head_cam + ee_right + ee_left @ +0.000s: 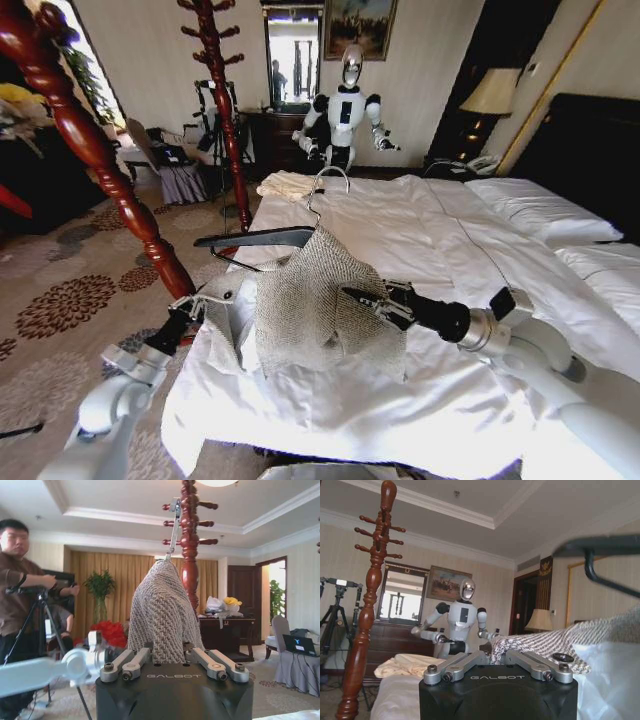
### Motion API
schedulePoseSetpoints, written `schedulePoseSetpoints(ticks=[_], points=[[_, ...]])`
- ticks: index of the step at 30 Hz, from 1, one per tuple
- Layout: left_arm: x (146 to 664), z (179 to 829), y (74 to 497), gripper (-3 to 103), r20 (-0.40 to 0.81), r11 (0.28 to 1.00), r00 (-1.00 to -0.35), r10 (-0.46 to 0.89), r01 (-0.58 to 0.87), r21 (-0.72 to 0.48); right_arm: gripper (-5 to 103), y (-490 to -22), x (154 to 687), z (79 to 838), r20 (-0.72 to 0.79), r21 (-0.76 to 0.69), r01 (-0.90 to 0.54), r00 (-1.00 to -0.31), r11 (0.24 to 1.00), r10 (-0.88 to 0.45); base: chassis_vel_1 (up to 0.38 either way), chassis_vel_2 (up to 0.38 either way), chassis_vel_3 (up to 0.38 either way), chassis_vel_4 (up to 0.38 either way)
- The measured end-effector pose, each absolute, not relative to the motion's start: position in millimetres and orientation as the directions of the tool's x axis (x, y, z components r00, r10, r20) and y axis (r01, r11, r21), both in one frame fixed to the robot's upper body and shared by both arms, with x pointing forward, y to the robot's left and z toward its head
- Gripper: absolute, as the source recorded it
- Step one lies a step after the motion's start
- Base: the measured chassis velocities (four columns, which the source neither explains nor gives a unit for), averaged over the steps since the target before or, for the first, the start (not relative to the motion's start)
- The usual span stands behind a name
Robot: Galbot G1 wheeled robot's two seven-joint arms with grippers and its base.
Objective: Pick up the clothes from the bed and hang them on the clothes hanger.
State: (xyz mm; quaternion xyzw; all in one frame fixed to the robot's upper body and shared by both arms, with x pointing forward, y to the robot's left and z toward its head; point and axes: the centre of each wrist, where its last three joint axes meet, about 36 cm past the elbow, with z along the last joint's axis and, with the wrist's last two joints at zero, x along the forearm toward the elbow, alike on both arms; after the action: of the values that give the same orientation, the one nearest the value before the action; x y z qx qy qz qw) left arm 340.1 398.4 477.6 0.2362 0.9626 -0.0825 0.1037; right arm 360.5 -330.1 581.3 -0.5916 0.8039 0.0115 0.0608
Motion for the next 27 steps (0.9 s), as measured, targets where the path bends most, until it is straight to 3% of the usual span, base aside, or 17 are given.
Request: schedulePoseSetpoints(ticks=[8, 19, 25, 27], points=[[355, 545, 424, 0, -0.229, 0.816, -0.83, 0.508, 0.549, -0.181, 20, -332, 360, 574, -0.067, -0.117, -0.962, -0.239, 0.246, -0.969, 0.0, 0.0, 0.0, 0.0], [349, 607, 423, 0, -0.291, 0.745, -0.765, 0.574, 0.636, -0.204, 20, -336, 361, 564, -0.032, -0.111, -0.951, -0.288, 0.29, -0.957, 0.0, 0.0, 0.0, 0.0], [330, 628, 391, 0, -0.304, 0.66, -0.658, 0.689, 0.743, -0.112, 20, -335, 360, 561, -0.022, -0.09, -0.936, -0.341, 0.342, -0.94, 0.0, 0.0, 0.0, 0.0], [317, 631, 374, 0, -0.299, 0.609, -0.596, 0.745, 0.791, -0.062, 20, -336, 361, 560, -0.02, -0.083, -0.926, -0.368, 0.368, -0.93, 0.0, 0.0, 0.0, 0.0]])
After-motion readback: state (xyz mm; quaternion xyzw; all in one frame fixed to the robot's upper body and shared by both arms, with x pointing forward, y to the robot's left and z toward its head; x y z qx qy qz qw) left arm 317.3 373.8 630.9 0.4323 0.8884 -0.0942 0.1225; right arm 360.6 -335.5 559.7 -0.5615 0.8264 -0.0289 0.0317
